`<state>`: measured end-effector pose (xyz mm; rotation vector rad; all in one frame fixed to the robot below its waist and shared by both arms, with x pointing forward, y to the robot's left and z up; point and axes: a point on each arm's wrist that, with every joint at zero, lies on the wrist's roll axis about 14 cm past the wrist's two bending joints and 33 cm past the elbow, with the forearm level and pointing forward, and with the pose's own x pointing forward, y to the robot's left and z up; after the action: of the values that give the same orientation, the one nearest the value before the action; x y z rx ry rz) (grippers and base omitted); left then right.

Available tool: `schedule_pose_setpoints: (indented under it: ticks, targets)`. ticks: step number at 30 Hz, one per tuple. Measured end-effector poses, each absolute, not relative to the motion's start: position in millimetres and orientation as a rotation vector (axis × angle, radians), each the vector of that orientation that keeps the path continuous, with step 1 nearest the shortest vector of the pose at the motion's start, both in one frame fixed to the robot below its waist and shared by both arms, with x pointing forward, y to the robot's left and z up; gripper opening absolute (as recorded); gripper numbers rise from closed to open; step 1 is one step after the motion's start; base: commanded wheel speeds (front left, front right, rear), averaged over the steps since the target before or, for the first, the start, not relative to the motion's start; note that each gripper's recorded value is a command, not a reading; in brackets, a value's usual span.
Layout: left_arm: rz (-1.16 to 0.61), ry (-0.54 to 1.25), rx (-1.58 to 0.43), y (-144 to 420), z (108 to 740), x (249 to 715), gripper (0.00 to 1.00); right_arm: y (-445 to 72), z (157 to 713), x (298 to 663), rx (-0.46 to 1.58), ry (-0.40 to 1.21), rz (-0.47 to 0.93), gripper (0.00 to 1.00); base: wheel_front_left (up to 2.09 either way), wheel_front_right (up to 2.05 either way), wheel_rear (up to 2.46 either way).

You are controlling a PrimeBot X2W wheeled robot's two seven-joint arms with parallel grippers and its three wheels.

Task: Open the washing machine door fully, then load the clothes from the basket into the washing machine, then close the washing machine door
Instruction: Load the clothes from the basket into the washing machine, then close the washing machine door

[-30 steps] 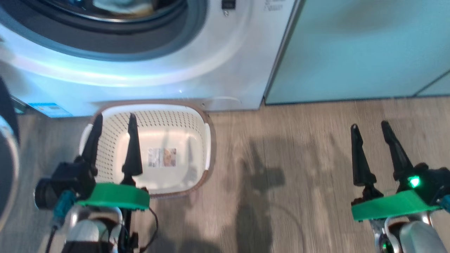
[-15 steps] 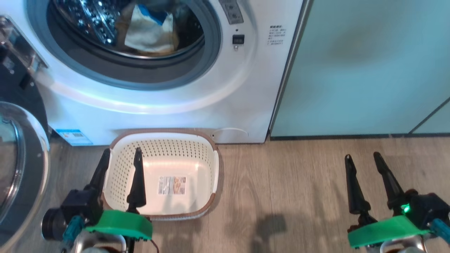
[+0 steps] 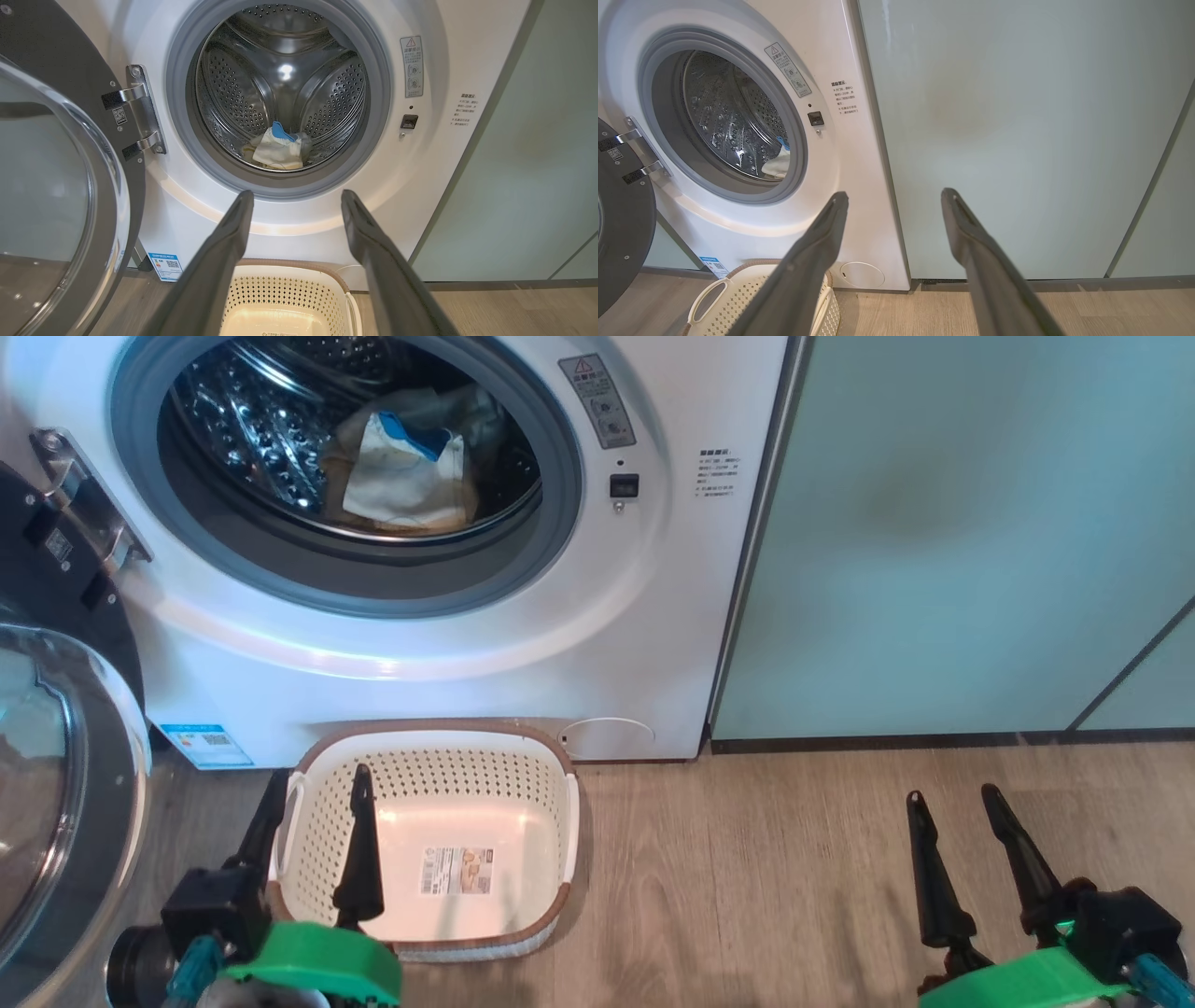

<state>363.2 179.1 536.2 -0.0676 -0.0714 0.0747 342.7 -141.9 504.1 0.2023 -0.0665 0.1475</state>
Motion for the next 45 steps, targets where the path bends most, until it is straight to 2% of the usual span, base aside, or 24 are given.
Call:
schedule_pose_setpoints:
  ticks: [31,45]
  targets:
    - [0.072,-0.057,-0.053,178.4,534.8,357.1,1.0,-139.9,510.1,339.6,0.195,-0.086,0.156,1.0,-0.02,0.02,0.0]
    - [0.08,-0.058,-0.044,180.0,535.1,354.8,1.0,-137.1,513.0,339.8,0.195,-0.095,0.166,1.0,-1.33,1.33,0.0]
